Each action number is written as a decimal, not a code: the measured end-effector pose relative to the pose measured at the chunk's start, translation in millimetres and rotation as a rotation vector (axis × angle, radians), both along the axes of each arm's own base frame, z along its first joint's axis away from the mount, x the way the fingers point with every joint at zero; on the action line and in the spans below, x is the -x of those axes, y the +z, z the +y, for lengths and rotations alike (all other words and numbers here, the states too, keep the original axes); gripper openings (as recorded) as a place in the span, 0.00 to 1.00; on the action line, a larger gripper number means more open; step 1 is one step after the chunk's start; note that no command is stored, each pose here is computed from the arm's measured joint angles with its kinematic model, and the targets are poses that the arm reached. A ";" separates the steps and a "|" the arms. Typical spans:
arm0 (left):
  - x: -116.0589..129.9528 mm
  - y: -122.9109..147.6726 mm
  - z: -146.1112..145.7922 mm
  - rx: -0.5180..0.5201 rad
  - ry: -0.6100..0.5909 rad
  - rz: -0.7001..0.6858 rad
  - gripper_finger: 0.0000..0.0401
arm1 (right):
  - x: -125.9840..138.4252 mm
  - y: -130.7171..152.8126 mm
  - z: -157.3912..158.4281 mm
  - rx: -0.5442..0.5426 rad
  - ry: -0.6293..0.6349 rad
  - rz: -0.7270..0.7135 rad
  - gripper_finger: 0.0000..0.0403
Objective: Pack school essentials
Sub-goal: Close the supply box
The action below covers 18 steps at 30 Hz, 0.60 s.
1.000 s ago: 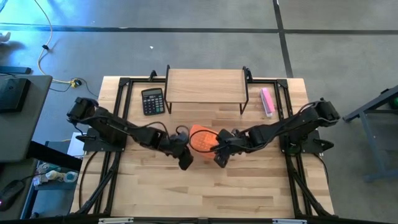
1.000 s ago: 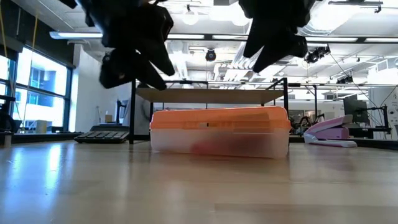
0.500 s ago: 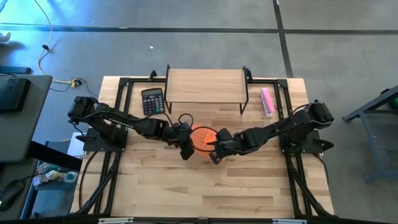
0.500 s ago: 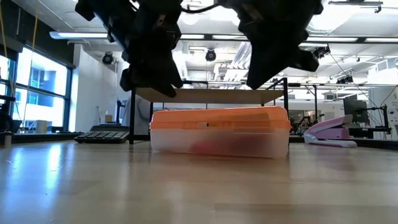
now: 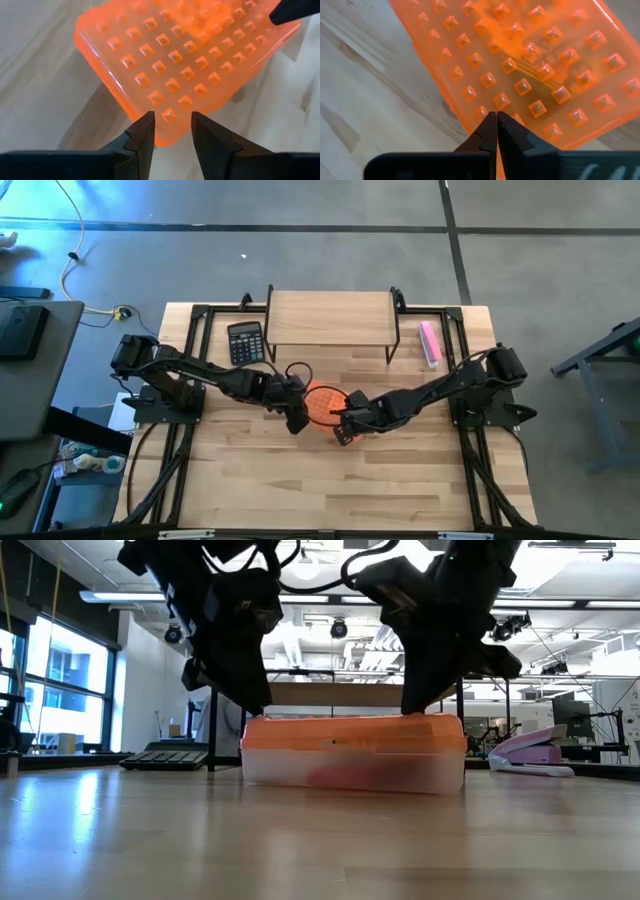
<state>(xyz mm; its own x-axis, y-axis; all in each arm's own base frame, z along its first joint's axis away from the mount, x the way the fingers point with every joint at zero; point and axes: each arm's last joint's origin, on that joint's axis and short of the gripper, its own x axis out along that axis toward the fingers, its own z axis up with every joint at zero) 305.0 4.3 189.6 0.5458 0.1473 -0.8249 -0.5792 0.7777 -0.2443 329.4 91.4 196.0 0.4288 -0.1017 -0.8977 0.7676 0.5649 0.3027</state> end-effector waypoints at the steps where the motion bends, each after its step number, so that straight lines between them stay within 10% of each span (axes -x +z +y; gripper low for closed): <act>1: -0.5 -1.3 0.3 -0.003 -0.003 0.005 0.29 | -0.2 -0.8 0.2 -0.006 0.000 0.004 0.01; 18: -8.0 -22.7 -21.3 0.090 -0.032 0.059 0.29 | 5.2 -2.4 -6.4 0.003 0.072 0.096 0.00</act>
